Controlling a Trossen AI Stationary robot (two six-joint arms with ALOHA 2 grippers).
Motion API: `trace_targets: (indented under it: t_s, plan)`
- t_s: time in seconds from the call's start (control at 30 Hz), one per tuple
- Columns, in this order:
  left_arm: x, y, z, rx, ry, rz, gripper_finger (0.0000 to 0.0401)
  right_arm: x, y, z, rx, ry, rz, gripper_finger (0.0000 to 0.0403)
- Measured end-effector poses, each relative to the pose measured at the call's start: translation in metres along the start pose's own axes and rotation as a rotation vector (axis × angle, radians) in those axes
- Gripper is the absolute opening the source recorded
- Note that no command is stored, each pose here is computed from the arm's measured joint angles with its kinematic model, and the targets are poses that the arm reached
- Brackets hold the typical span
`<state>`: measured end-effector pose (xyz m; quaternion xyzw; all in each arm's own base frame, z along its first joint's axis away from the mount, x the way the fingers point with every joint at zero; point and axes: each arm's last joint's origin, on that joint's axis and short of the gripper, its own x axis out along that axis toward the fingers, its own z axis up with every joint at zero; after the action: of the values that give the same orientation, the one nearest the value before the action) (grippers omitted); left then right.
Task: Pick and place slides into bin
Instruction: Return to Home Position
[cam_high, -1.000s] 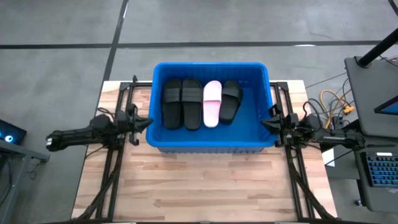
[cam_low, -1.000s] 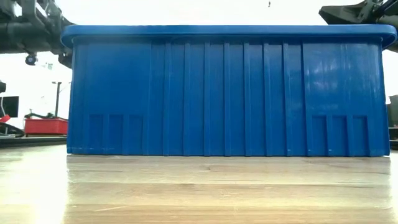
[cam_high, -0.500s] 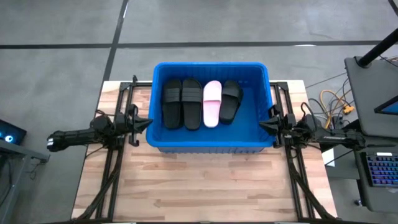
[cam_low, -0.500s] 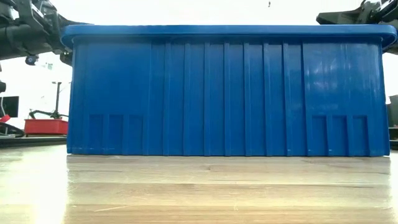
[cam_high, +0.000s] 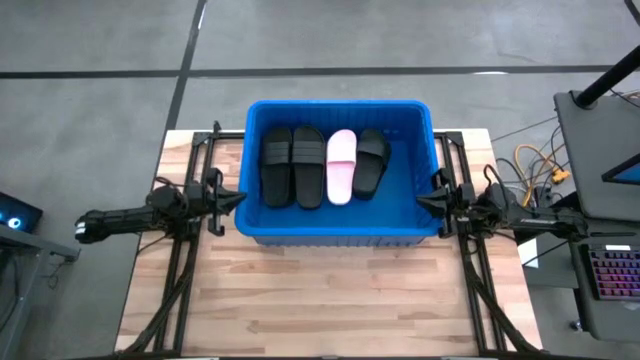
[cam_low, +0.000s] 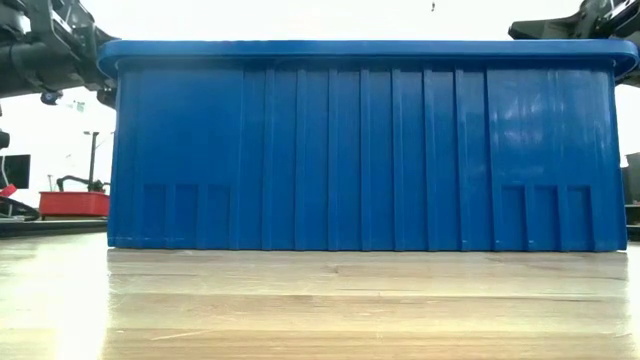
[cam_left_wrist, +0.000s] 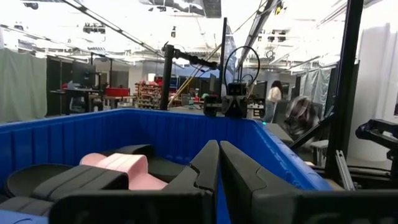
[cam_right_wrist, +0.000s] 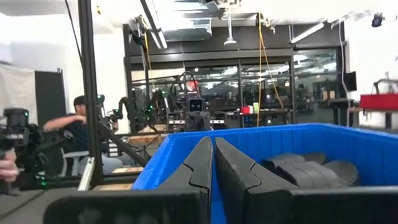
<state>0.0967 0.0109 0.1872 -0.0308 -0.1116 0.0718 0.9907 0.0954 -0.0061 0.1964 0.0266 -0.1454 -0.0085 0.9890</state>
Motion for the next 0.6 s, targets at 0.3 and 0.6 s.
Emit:
trace_targets:
  t_s: [0.3, 0.6]
  plan:
    - [0.0001, 0.0, -0.0002, 0.0, 0.001, 0.0, 0.0, 0.0005, 0.0006, 0.0089, -0.046, -0.026, 0.0, 0.0009]
    - [0.0004, 0.0, -0.0005, 0.0, 0.004, 0.0, 0.0, 0.0005, 0.0006, 0.0095, -0.049, -0.029, 0.0, 0.0009]
